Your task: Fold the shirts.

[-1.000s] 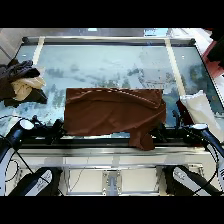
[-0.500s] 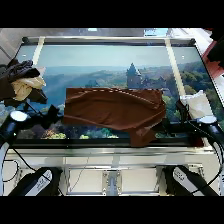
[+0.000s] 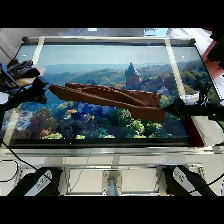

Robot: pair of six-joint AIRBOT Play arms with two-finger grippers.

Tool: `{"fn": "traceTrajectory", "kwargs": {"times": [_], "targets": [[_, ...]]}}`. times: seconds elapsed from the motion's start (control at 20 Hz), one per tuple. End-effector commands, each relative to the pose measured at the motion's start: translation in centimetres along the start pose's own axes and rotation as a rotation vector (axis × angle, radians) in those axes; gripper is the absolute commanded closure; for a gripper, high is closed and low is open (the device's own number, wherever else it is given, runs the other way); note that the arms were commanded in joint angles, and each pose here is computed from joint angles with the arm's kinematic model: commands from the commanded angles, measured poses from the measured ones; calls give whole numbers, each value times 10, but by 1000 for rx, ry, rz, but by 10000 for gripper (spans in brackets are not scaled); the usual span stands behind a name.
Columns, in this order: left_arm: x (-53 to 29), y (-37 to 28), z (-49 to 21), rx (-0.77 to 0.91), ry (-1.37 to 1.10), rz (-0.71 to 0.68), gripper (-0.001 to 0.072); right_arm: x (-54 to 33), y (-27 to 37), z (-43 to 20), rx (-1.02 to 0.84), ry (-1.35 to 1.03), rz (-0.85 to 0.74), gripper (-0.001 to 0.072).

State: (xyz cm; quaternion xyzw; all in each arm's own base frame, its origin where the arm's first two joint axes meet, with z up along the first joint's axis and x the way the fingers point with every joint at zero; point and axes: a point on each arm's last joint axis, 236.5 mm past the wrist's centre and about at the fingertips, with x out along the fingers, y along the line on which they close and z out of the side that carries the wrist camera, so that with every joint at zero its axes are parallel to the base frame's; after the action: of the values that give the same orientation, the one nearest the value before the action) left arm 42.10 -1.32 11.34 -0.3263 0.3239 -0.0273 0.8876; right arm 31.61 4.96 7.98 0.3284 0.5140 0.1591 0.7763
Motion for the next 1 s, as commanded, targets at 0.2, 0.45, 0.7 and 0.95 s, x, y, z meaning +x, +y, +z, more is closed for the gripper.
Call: {"fn": "traceTrajectory", "kwargs": {"times": [0.2, 0.45, 0.7, 0.95], "targets": [[69, -22, 16, 332, -16, 74, 700, 33, 9, 103, -39, -213, -24, 679], [138, -6, 7, 428, 73, 147, 700, 114, -22, 123, 10, -146, -58, 678], [182, 26, -42, 445, 218, 194, 700, 173, -56, 108, 59, -63, -102, 679], [188, 52, -55, 436, 269, 267, 698, 183, -74, 100, 70, -32, -146, 677]]}}
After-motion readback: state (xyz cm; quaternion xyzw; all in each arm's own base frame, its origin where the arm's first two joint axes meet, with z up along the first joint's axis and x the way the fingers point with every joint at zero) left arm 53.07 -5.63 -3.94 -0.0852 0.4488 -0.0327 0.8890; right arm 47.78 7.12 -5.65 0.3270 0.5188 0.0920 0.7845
